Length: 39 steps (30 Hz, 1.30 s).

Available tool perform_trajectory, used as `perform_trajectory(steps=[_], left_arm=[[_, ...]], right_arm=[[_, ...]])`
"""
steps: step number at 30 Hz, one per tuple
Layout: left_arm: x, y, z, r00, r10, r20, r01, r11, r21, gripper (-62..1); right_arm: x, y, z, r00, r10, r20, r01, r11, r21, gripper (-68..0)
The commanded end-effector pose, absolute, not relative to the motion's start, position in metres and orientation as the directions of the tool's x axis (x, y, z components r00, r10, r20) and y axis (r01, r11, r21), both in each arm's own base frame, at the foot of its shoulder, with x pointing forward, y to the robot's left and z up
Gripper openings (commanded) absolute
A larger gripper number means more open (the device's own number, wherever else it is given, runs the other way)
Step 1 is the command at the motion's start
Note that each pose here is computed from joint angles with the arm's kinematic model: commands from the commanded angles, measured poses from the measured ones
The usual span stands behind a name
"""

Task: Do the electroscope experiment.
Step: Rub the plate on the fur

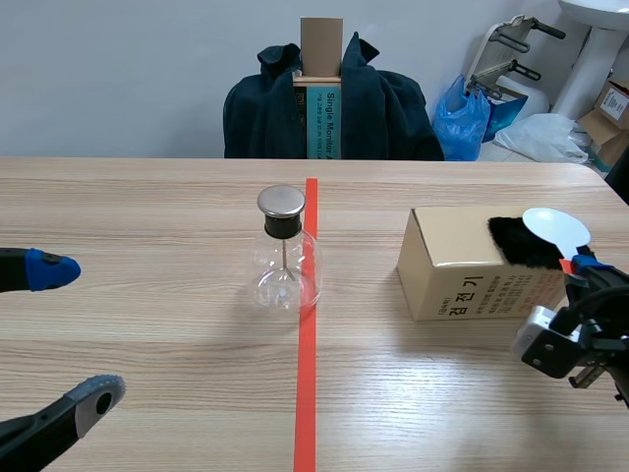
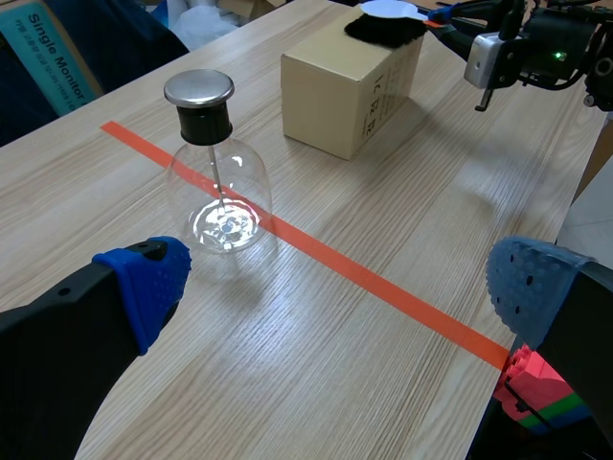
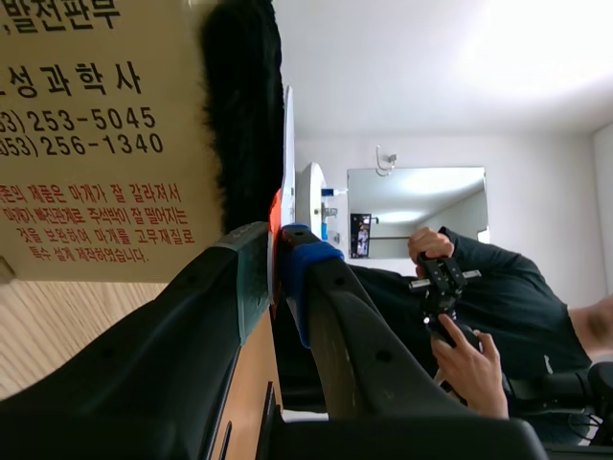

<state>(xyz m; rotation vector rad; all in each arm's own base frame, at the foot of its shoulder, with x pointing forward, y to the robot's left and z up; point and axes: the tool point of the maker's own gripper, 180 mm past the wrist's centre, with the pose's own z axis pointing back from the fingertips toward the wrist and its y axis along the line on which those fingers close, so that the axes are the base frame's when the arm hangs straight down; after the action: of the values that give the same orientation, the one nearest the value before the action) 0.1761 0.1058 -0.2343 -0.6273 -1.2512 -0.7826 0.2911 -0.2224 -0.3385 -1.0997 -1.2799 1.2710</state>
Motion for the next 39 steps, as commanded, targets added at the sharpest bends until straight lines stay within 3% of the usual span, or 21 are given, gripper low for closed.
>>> perform_trajectory(steps=[1,10,15,20,25,26,30,32,35,36,39], left_arm=[[0.179,0.105,-0.227,0.109,-0.142,0.984,0.797,0.604,-0.001,1.4],[0.179,0.105,-0.228,0.111,-0.145,0.983,0.797,0.604,-0.001,1.4],[0.179,0.105,-0.228,0.111,-0.145,0.983,0.797,0.604,-0.001,1.4],[0.179,0.105,-0.228,0.111,-0.145,0.983,0.797,0.604,-0.001,1.4],[0.179,0.105,-0.228,0.111,-0.145,0.983,0.797,0.604,-0.001,1.4],[0.179,0.105,-0.228,0.111,-0.145,0.983,0.797,0.604,-0.001,1.4],[0.179,0.105,-0.228,0.112,-0.141,0.984,0.794,0.608,-0.003,1.4],[0.179,0.105,-0.228,0.113,-0.136,0.984,0.790,0.613,-0.006,1.4],[0.179,0.105,-0.228,0.113,-0.136,0.984,0.790,0.613,-0.006,1.4],[0.179,0.105,-0.228,0.113,-0.136,0.984,0.790,0.613,-0.006,1.4],[0.179,0.105,-0.228,0.113,-0.136,0.984,0.790,0.613,-0.006,1.4]], right_arm=[[0.292,-0.229,-0.336,-0.099,0.994,0.034,-0.036,0.031,-0.999,-66.9],[0.273,-0.201,-0.347,-0.277,0.960,0.040,-0.087,0.016,-0.996,-66.8],[0.280,-0.244,-0.345,-0.042,0.999,0.010,-0.072,0.007,-0.997,-66.8],[0.278,-0.214,-0.345,-0.191,0.982,0.011,-0.065,-0.002,-0.998,-66.8],[0.282,-0.252,-0.339,0.016,0.999,-0.029,-0.032,-0.029,-0.999,-66.8],[0.282,-0.249,-0.338,-0.005,0.999,-0.035,-0.029,-0.036,-0.999,-66.8],[0.275,-0.201,-0.339,-0.279,0.960,-0.031,-0.030,-0.041,-0.999,-66.8],[0.276,-0.204,-0.339,-0.262,0.965,-0.031,-0.028,-0.040,-0.999,-66.8],[0.282,-0.238,-0.335,-0.074,0.996,-0.049,-0.012,-0.050,-0.999,-66.8],[0.282,-0.241,-0.335,-0.063,0.997,-0.050,-0.012,-0.051,-0.999,-66.8],[0.278,-0.208,-0.337,-0.241,0.970,-0.044,-0.017,-0.049,-0.999,-66.8]])
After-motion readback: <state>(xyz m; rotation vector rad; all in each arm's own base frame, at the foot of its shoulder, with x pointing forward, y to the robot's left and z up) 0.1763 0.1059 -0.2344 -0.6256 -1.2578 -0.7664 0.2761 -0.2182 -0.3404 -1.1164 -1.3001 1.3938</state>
